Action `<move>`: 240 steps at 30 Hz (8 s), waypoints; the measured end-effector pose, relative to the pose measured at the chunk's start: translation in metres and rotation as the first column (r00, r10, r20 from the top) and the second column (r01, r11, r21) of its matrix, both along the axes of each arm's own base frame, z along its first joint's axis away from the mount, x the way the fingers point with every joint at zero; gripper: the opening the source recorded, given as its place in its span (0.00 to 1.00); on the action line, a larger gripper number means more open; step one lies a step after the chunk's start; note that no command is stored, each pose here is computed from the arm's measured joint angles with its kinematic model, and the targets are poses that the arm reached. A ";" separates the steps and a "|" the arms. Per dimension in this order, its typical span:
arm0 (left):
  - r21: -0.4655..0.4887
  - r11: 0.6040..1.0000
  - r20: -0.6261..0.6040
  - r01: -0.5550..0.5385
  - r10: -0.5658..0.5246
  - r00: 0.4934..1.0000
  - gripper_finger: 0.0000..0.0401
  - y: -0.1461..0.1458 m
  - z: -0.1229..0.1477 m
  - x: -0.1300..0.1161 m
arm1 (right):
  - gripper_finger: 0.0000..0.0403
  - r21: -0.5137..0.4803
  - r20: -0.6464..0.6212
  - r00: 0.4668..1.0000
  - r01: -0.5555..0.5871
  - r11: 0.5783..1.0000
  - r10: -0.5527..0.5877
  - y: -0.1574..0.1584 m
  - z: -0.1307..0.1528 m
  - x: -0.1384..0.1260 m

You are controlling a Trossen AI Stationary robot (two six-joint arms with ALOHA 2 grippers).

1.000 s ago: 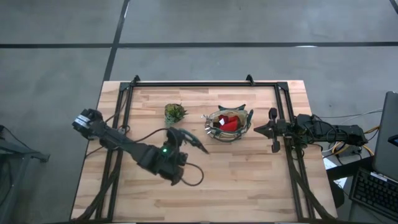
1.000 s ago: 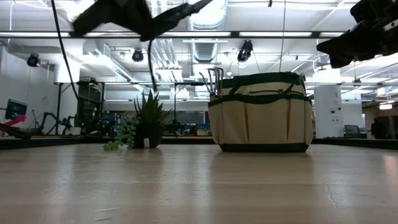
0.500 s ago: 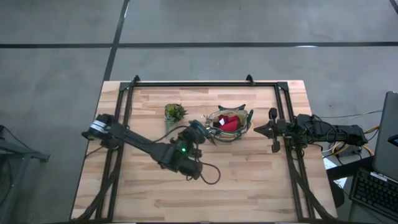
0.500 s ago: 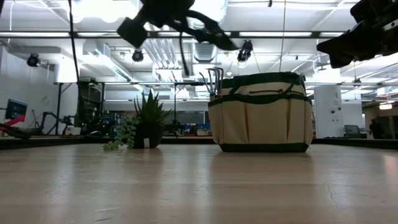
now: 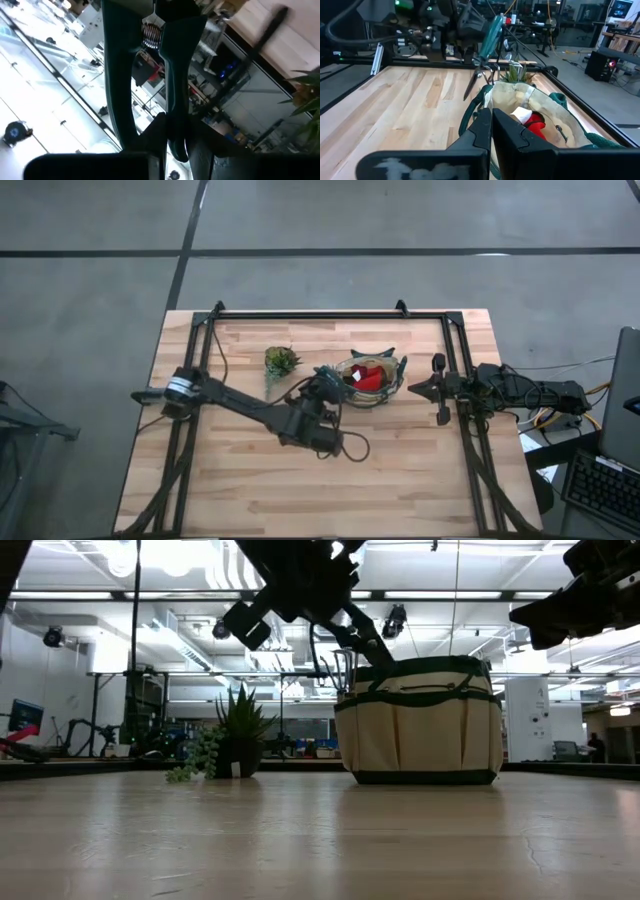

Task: Pick & Place Garden tools in Gardening bag
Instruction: Put the green shear scissors into the gardening bag, then return to Home Position

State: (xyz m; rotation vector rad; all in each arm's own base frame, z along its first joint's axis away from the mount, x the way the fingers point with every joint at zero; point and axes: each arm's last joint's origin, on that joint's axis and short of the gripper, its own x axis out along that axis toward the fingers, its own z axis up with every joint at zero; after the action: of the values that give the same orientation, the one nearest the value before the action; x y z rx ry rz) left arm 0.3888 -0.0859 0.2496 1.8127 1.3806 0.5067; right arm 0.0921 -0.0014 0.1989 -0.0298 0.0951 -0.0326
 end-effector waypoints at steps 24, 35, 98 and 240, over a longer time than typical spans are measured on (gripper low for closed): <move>-0.132 0.989 -0.034 0.060 -0.065 0.997 0.13 0.029 0.002 0.031 | 0.02 0.001 -0.001 1.000 0.000 1.000 0.000 0.000 0.000 0.000; -0.086 0.991 0.067 -0.106 0.112 0.991 0.13 0.072 -0.001 0.033 | 0.02 0.000 -0.001 1.000 0.000 1.000 0.000 0.000 0.000 0.000; -0.139 0.983 0.070 0.118 -0.109 0.992 0.24 0.063 -0.005 0.057 | 0.02 0.002 -0.001 1.000 0.000 1.000 0.000 0.000 0.000 0.000; -0.569 0.084 0.448 0.818 0.866 0.223 0.25 0.150 0.009 -0.004 | 0.02 0.002 -0.001 1.000 0.000 1.000 0.000 0.000 0.000 0.000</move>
State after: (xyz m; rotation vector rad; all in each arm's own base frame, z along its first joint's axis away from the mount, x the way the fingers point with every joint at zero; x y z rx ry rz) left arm 0.3849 0.0645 0.2587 -0.2547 0.2544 0.3379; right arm 0.0921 -0.0014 0.1987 -0.0282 0.0956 -0.0323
